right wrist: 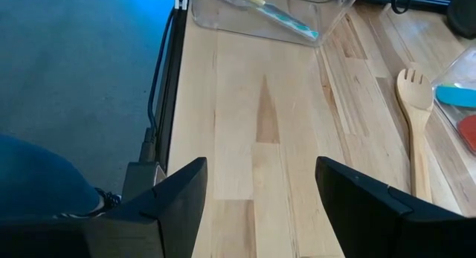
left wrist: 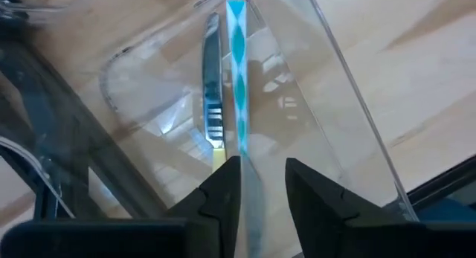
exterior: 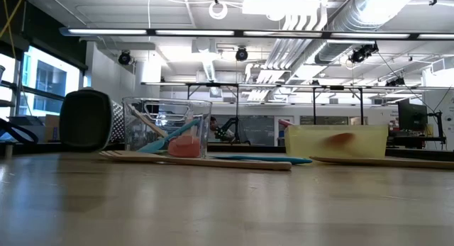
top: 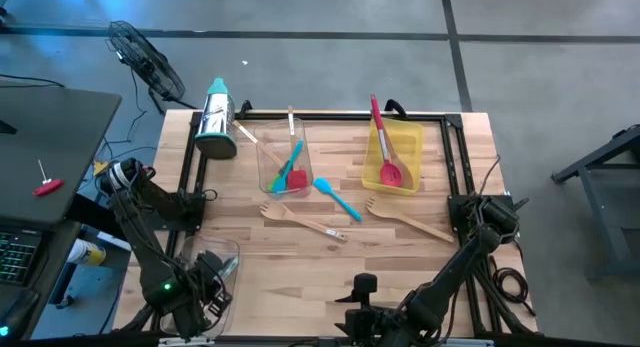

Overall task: Pick & Place Kitchen Items
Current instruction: Put the left light brown wooden serving spoon into the yellow bin

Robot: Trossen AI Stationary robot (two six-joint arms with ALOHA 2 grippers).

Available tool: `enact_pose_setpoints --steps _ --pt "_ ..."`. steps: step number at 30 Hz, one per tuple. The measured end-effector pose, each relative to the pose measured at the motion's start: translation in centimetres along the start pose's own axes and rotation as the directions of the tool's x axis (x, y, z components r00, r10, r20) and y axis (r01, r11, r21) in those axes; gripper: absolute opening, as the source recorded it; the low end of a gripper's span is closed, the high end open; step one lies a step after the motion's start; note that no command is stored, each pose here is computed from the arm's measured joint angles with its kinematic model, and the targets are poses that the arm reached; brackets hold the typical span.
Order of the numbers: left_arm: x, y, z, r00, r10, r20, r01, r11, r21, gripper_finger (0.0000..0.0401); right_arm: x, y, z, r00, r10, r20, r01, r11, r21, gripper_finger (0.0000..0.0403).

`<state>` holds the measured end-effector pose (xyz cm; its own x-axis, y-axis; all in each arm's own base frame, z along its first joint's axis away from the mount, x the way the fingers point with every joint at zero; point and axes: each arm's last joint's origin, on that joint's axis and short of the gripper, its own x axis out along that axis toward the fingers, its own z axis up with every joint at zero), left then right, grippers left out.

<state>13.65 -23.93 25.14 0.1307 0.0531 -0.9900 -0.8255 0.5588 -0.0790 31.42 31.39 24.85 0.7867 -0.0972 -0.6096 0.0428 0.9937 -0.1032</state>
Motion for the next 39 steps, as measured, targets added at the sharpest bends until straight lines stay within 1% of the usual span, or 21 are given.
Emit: enact_pose_setpoints --steps 2,5,10,14,17,21,23,25,27,28,30,31,36,39 --pt "0.0 -0.1 -0.1 1.0 -0.009 -0.006 0.009 1.0 0.015 0.0108 0.0 0.0 0.0 1.0 -0.001 -0.001 0.001 1.0 0.0 0.0243" --pt "-0.2 -0.3 0.3 0.999 0.011 -0.031 -0.009 0.998 0.056 0.0109 0.0 0.0 0.0 1.0 -0.001 -0.001 0.001 1.0 -0.001 0.0243" --pt "-2.0 -1.0 0.4 0.997 -0.035 -0.067 0.042 0.994 0.099 0.0104 0.1 -0.1 0.0 1.0 -0.002 -0.001 0.002 1.0 0.001 0.0243" --pt "-4.3 -1.8 0.9 0.993 -0.092 -0.076 0.1 0.99 0.101 0.0103 0.1 -0.1 0.0 1.0 -0.003 -0.001 0.003 1.0 0.001 0.0243" --pt "-6.2 -2.4 1.2 0.983 -0.175 -0.059 0.181 0.977 0.11 0.0103 0.1 -0.1 0.0 1.0 -0.002 -0.002 0.002 1.0 0.001 0.0243" --pt "-8.2 -3.0 1.6 0.955 -0.295 0.043 0.284 0.943 0.174 0.0103 0.1 -0.1 0.0 1.0 -0.002 -0.002 0.002 1.0 0.001 0.0243" --pt "-9.0 -3.2 1.9 0.927 -0.35 0.131 0.316 0.922 0.225 0.0103 0.1 -0.1 0.0 1.0 0.0 -0.003 0.0 1.0 0.004 0.0243" --pt "-9.7 -3.4 2.3 0.888 -0.4 0.229 0.327 0.896 0.299 0.0103 0.1 -0.1 0.0 1.0 0.001 -0.003 -0.001 1.0 0.006 0.0243" --pt "-10.2 -3.6 2.8 0.839 -0.435 0.327 0.31 0.876 0.37 0.0103 0.1 -0.1 0.0 1.0 0.001 -0.003 -0.001 1.0 0.009 0.0243" --pt "-10.3 -3.7 3.1 0.818 -0.44 0.372 0.289 0.872 0.396 0.0103 0.1 -0.1 0.0 1.0 0.001 -0.003 -0.001 1.0 0.015 0.0243" --pt "-10.3 -3.9 3.9 0.79 -0.432 0.435 0.234 0.869 0.436 0.0103 0.1 -0.1 0.0 1.0 0.0 -0.005 0.0 0.999 0.032 0.0243" --pt "-10.2 -3.9 4.3 0.784 -0.416 0.46 0.2 0.872 0.447 0.0103 0.1 -0.1 0.0 1.0 0.0 -0.007 0.0 0.999 0.04 0.0243" --pt "-9.5 -3.8 8.0 0.8 -0.262 0.539 0.009 0.905 0.426 0.0103 0.0 0.0 -0.3 0.998 0.034 -0.049 -0.03 0.996 0.086 0.0243" --pt "-9.1 -4.0 10.7 0.82 -0.189 0.541 -0.059 0.911 0.409 0.0103 -0.2 0.1 -0.5 0.998 0.032 -0.05 -0.028 0.996 0.088 0.0243"
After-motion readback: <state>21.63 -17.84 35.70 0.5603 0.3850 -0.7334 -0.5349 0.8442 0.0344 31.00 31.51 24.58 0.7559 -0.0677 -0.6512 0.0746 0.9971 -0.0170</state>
